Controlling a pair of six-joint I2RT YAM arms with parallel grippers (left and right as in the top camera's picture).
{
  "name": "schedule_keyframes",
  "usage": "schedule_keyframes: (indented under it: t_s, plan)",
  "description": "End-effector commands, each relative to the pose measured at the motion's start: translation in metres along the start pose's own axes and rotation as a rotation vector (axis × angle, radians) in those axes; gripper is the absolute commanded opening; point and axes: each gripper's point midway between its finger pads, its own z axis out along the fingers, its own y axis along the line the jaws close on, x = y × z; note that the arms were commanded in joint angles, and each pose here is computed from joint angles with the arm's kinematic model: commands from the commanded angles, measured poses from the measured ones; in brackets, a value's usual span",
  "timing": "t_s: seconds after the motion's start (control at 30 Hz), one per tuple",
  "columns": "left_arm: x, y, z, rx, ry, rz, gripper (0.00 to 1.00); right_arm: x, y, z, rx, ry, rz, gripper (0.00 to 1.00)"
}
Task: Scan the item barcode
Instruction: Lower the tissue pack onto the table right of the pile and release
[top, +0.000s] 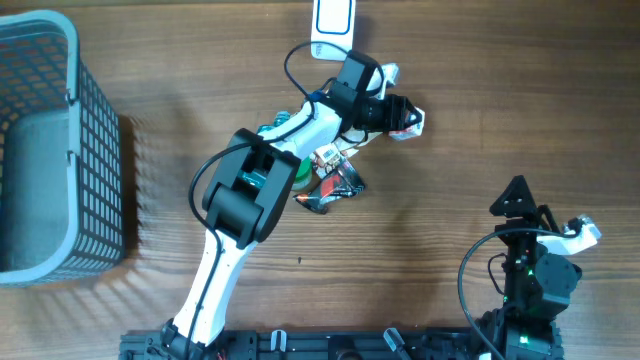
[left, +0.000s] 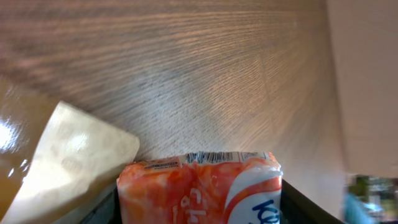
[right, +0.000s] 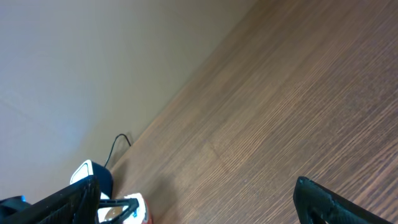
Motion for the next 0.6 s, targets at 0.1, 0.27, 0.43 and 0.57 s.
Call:
schedule_keyframes:
  t_s: [0.1,0.27,0.43,0.57]
  plan:
    - [-0.002,0.025,0.014,-0.265,-0.083,0.179,0.7,-0.006,-0.004,0.0,0.021,-0.031,-0.017,1.0]
    - [0.001,0.006,0.02,-0.29,-0.106,0.221,0.76,-0.001,0.004,0.0,-0.022,0.001,0.046,1.0]
    - [-0.006,-0.033,0.01,-0.249,-0.137,0.275,0.79,0.001,0.059,-0.011,-0.285,0.046,-0.317,1.0]
    - [-0.029,-0.074,-0.019,-0.211,-0.209,0.336,0.92,-0.034,0.085,-0.026,-0.288,-0.014,-0.379,1.0]
